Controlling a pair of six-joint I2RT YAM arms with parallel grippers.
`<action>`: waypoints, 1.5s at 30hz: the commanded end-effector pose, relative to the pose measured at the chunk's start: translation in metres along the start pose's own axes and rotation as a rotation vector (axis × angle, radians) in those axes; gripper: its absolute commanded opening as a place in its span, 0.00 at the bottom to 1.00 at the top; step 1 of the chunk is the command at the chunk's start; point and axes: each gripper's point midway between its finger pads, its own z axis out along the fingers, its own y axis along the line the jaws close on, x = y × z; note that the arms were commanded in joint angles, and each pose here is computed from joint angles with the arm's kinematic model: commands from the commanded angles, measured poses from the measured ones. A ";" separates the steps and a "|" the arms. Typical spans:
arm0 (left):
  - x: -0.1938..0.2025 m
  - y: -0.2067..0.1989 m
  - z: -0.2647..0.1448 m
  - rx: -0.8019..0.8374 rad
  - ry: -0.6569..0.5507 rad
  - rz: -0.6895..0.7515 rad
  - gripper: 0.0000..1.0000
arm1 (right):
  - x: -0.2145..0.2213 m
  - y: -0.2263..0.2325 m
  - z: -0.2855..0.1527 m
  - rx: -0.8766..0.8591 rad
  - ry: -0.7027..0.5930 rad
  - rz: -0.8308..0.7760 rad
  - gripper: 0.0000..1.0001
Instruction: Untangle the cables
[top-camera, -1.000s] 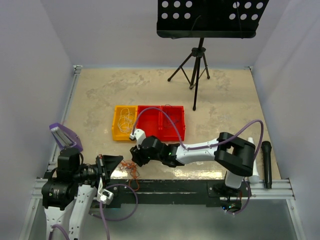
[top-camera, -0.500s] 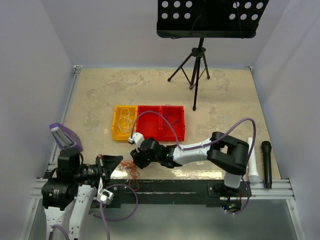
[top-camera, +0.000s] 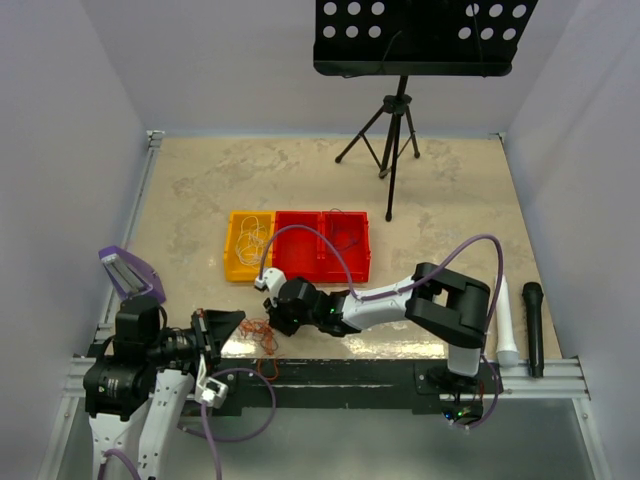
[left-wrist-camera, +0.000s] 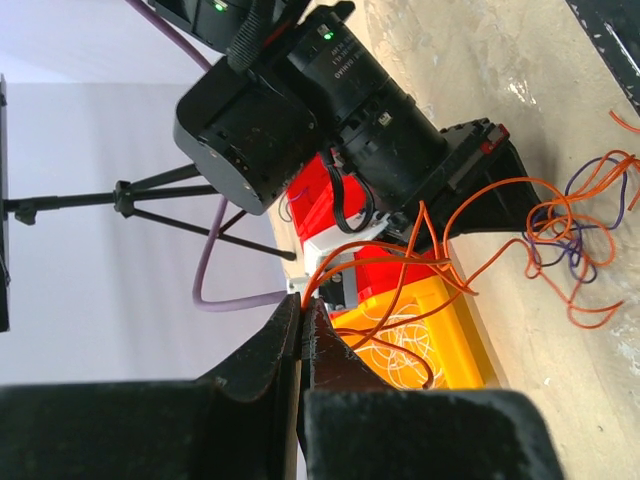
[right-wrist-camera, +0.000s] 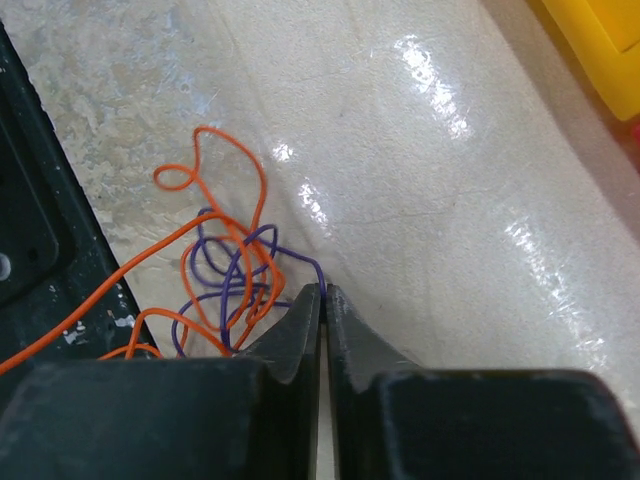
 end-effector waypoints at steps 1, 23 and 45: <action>-0.007 0.021 0.003 0.016 0.009 0.760 0.00 | -0.021 0.014 -0.007 -0.043 -0.061 -0.010 0.00; 0.125 -0.061 -0.019 0.125 0.549 -0.201 0.00 | -0.160 -0.135 -0.314 0.793 -0.867 0.556 0.00; 0.158 -0.137 -0.020 0.215 0.715 -0.450 0.00 | -0.169 -0.150 -0.580 1.098 -1.249 0.778 0.00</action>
